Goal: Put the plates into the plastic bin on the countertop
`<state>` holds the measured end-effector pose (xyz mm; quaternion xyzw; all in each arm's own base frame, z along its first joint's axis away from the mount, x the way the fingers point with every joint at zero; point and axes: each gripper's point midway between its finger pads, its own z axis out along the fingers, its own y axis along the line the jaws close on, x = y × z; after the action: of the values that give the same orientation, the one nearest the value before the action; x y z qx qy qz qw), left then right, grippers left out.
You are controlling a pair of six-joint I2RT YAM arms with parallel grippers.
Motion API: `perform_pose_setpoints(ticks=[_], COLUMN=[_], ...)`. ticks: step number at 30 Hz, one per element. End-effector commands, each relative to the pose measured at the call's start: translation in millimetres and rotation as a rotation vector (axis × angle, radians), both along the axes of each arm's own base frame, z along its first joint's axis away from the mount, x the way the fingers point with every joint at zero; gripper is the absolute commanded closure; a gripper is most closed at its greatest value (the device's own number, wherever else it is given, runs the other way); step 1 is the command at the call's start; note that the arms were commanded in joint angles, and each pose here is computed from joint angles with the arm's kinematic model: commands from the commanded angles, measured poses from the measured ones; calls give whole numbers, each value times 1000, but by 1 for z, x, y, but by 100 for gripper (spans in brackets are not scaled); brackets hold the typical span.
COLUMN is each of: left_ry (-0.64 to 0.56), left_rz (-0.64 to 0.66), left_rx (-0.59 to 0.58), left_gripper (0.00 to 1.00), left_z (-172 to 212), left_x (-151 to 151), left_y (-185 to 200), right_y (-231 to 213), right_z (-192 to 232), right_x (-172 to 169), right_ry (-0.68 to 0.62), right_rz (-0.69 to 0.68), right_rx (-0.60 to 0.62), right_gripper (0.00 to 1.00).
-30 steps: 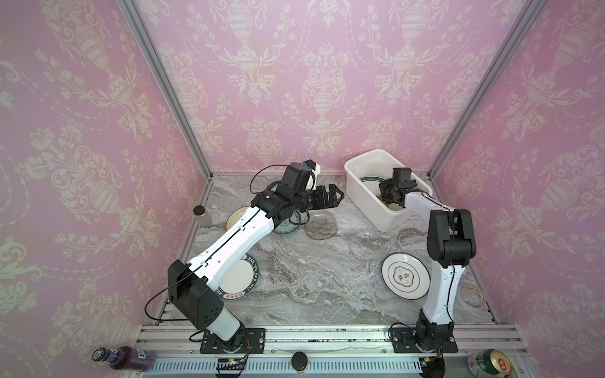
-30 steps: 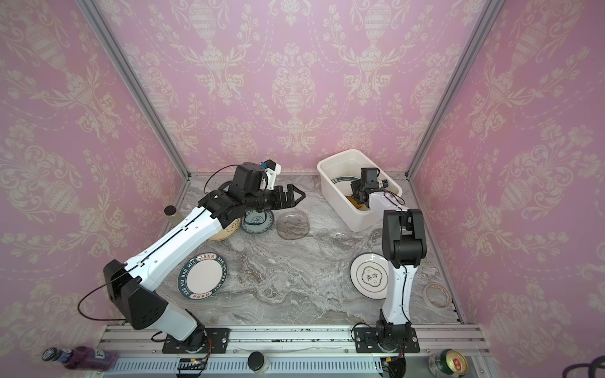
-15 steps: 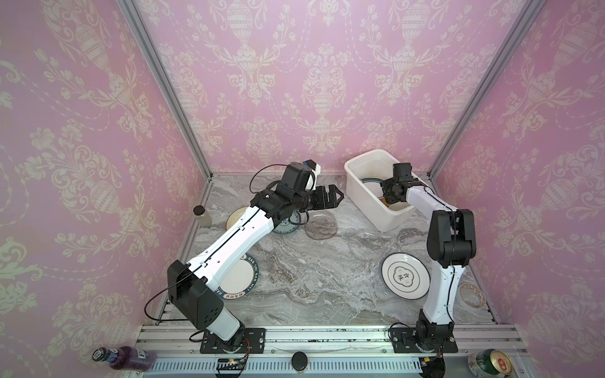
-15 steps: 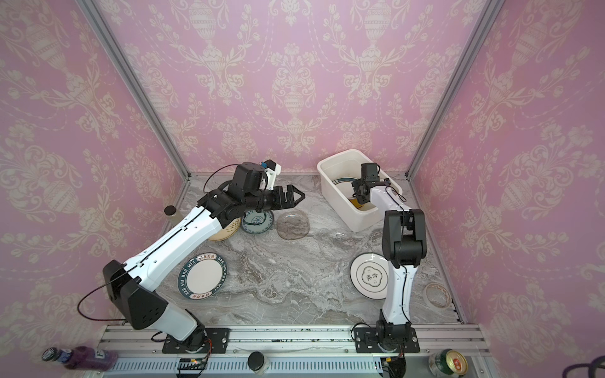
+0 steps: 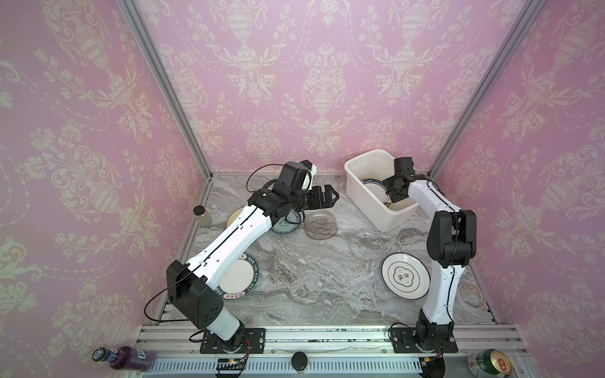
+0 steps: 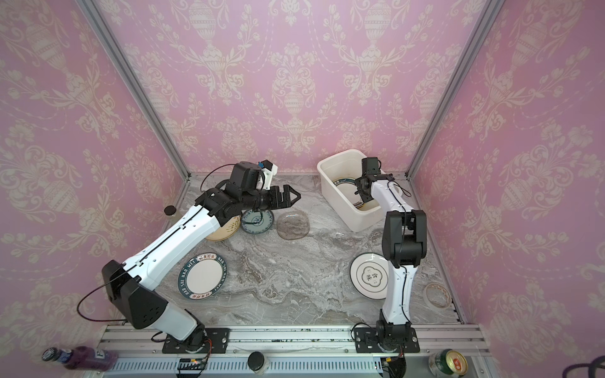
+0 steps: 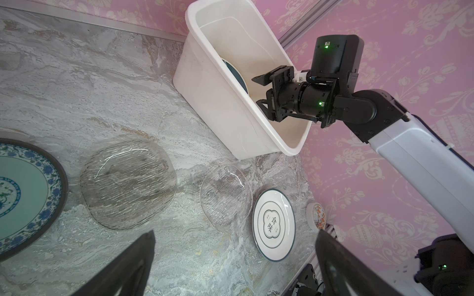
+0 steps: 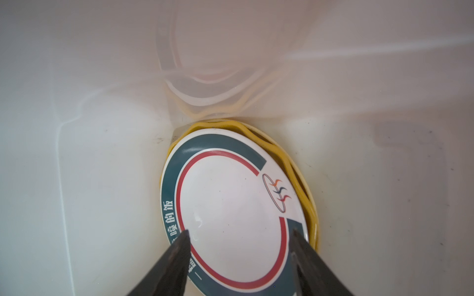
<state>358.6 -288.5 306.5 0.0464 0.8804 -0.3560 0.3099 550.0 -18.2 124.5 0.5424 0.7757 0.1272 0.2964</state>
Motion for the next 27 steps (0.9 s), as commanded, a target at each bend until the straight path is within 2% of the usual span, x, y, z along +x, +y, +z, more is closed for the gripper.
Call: perform_pose_setpoints(ticks=[1,9,14,18,21,27], left_ry=[-43,-32,49,61,99,241], left_rz=[9,45,0,-31,-13,-17], left_rx=[20,26,-16,-41,-43,-16], left_gripper=[1,1,4,7,7,7], left_z=[14,19,19,26,23,-1], left_x=[2,-2,-18,-35,-45,-76], left_y=[10,20,13,3,-4,-31], right_y=[-16,-2,16,22,15,-3], right_z=[-9,41,86,111,118,113], right_x=[-4,-9,-38,-85,-129,-214], right_ry=[53,-76,-153,-113,-30,89], right_rz=[-4,153,289,396,443,484], right_rx=[-61,-116,-200,-311,-358,-341], right_gripper=[38,38,43,43,43,41])
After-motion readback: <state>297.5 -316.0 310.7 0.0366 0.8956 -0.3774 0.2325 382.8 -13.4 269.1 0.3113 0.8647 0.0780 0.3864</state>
